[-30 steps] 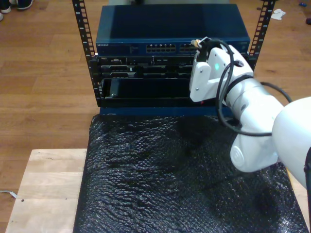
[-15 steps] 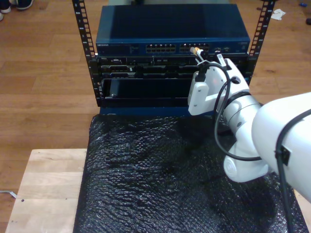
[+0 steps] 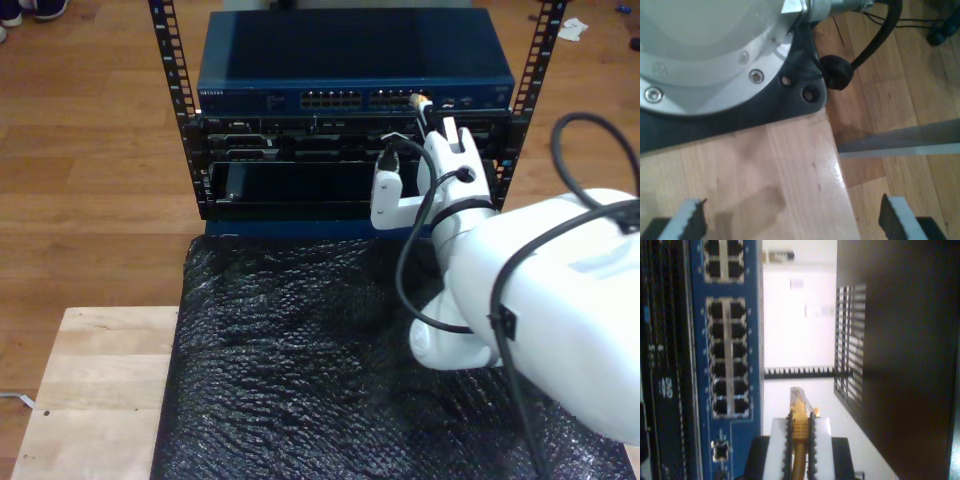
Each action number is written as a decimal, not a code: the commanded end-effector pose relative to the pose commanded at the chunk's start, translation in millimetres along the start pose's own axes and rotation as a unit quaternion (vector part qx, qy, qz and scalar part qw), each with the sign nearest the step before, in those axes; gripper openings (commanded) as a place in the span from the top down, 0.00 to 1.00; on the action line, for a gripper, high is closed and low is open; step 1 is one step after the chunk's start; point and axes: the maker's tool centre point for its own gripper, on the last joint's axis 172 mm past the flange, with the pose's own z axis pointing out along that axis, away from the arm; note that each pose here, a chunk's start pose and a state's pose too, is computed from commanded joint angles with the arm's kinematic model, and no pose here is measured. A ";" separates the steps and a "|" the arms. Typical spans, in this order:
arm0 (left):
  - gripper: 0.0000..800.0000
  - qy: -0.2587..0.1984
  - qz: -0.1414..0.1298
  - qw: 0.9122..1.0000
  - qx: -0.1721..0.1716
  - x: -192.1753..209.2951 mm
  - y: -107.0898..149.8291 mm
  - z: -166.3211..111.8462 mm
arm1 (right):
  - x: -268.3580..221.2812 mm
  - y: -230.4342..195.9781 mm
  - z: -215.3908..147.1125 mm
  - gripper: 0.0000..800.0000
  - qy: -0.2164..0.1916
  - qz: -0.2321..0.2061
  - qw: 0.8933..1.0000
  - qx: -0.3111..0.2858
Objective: Grab the cable and plug it in
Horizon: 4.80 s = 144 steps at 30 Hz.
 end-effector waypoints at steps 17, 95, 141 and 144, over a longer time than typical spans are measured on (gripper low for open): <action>0.00 0.000 0.000 1.000 0.000 0.0 0.0 0.0 | 0.6 -28.4 18.2 1.00 -0.053 0.007 0.999 -0.004; 0.00 -0.001 0.000 1.000 0.000 -0.5 0.1 -0.6 | -5.0 -41.9 35.5 1.00 -0.073 0.003 0.997 -0.015; 0.00 -0.001 0.000 1.000 0.000 -0.5 0.1 -0.6 | -4.1 -41.9 40.0 1.00 -0.072 0.006 0.997 -0.012; 0.00 0.000 0.000 1.000 0.000 0.0 0.0 0.0 | -3.7 -45.5 40.3 1.00 -0.071 0.006 0.997 -0.010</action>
